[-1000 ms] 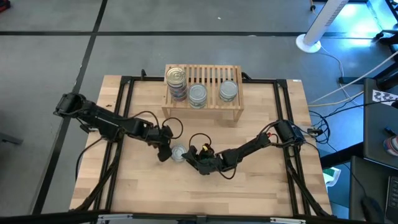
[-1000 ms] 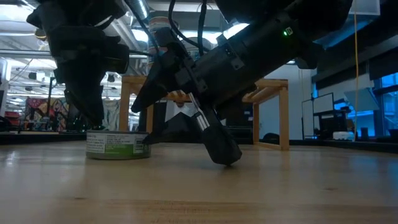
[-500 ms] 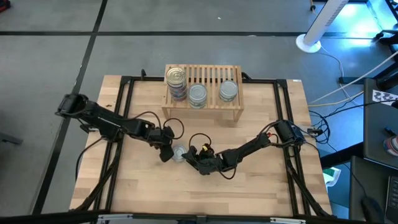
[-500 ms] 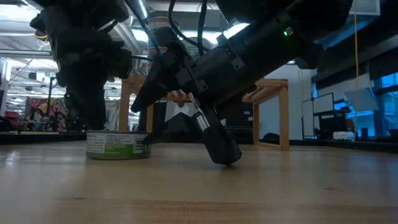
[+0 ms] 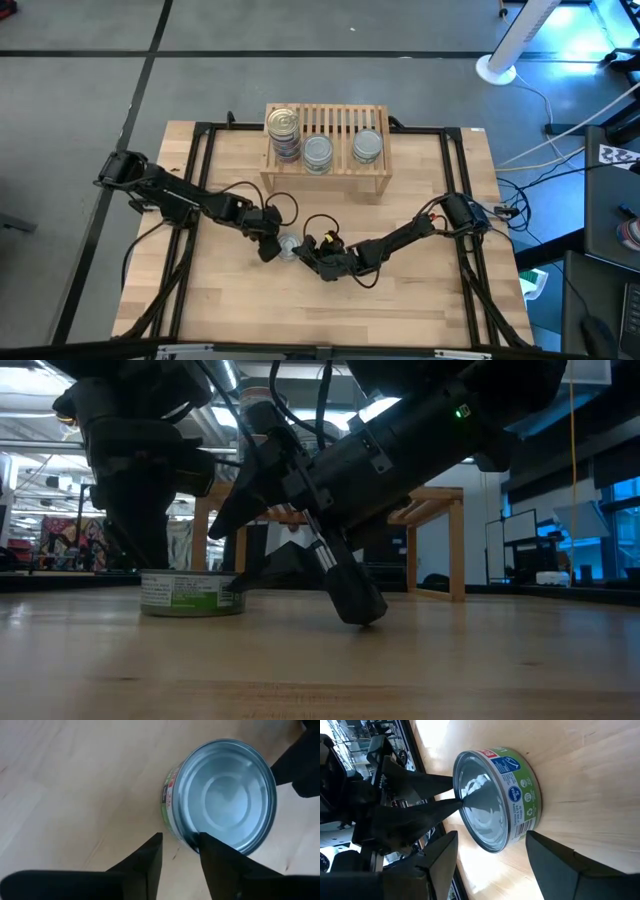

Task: Stack canned seafood by type on shelf
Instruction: Stack the green tuna can on top of the other green tuna can on the shelf

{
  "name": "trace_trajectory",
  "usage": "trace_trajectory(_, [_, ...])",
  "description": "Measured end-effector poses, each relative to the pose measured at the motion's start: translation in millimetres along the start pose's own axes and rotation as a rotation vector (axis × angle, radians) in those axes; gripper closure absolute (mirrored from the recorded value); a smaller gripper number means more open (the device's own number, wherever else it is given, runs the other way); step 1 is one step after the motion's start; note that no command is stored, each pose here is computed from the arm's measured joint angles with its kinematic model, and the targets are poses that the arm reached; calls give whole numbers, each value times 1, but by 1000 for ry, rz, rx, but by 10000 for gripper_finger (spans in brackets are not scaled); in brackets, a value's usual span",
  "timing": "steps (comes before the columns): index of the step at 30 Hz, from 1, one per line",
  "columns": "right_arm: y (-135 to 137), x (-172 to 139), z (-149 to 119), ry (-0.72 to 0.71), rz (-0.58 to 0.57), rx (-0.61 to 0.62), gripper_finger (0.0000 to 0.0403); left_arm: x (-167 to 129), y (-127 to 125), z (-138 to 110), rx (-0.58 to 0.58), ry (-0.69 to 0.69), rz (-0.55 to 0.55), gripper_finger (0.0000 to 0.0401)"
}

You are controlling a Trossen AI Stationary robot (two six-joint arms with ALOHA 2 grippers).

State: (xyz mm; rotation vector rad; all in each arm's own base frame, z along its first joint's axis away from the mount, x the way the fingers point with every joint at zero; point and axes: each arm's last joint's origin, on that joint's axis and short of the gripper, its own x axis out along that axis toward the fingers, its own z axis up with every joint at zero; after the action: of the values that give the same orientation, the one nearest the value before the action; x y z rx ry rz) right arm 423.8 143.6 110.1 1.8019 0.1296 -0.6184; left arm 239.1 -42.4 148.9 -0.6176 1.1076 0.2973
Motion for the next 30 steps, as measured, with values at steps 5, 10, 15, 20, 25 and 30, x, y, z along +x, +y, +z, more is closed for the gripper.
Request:
trace_trajectory(5, [0,0,0,0,0,-10,166,0,-1,0,17,0,-4,326])
trace_trajectory(10, [0,0,0,1,0,-22,166,0,0,0,27,0,-3,385])
trace_trajectory(15, [0,0,-1,42,-18,-83,166,0,0,0,49,5,4,395])
trace_trajectory(20, [0,-1,-2,83,-38,-126,166,0,1,0,62,7,4,399])
trace_trajectory(25, [1,0,-2,86,-40,-125,166,0,2,1,71,9,2,400])
trace_trajectory(30, [1,0,-2,86,-40,-125,166,0,8,6,61,9,5,401])
